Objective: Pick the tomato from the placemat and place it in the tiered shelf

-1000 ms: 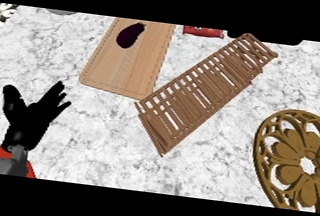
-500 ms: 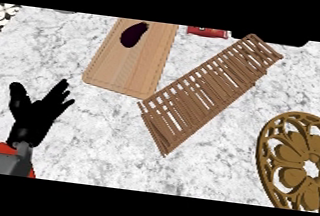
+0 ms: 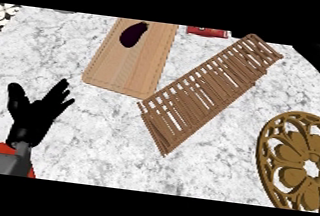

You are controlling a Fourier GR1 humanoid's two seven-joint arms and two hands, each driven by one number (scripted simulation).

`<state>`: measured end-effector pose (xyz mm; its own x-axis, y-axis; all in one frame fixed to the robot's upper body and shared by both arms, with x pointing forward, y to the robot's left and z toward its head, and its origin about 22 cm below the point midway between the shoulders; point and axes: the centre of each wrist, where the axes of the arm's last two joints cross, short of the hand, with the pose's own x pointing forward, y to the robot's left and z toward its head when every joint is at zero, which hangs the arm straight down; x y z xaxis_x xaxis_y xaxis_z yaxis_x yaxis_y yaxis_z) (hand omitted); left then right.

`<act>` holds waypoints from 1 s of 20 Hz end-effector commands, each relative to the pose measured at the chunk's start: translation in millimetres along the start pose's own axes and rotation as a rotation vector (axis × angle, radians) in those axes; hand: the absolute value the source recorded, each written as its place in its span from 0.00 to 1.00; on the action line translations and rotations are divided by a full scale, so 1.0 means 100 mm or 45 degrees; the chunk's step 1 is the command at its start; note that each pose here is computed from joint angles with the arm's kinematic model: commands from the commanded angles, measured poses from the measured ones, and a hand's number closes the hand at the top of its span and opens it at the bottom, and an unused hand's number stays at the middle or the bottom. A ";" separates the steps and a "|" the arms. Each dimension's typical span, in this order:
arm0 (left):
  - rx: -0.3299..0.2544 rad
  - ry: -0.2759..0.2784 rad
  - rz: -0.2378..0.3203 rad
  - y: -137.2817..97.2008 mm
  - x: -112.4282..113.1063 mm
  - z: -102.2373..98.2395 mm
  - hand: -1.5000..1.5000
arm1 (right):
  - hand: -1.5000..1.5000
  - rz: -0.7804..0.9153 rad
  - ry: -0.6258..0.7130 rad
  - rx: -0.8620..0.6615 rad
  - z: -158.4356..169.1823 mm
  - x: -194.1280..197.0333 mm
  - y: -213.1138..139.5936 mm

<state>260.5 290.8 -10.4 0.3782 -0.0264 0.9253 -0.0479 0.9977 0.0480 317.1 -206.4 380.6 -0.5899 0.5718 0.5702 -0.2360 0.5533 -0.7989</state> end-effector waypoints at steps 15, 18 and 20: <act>0.017 0.090 0.030 0.10 -0.19 0.08 0.50 | 1.00 0.008 -0.060 -0.022 -0.65 -0.50 0.39; 0.017 0.082 0.007 0.00 -0.10 0.03 0.50 | 1.00 -0.016 -0.101 -0.006 -0.87 -0.28 0.32; 0.039 0.102 -0.014 -0.04 -0.29 -0.06 0.50 | 1.00 0.012 -0.111 -0.003 -0.82 -0.47 0.45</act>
<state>258.0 289.8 -12.3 0.3856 -0.0297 0.9222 -0.0624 0.9964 0.0582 390.3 -158.7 339.8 -0.6376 0.5361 0.5533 -0.2250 0.5573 -0.7993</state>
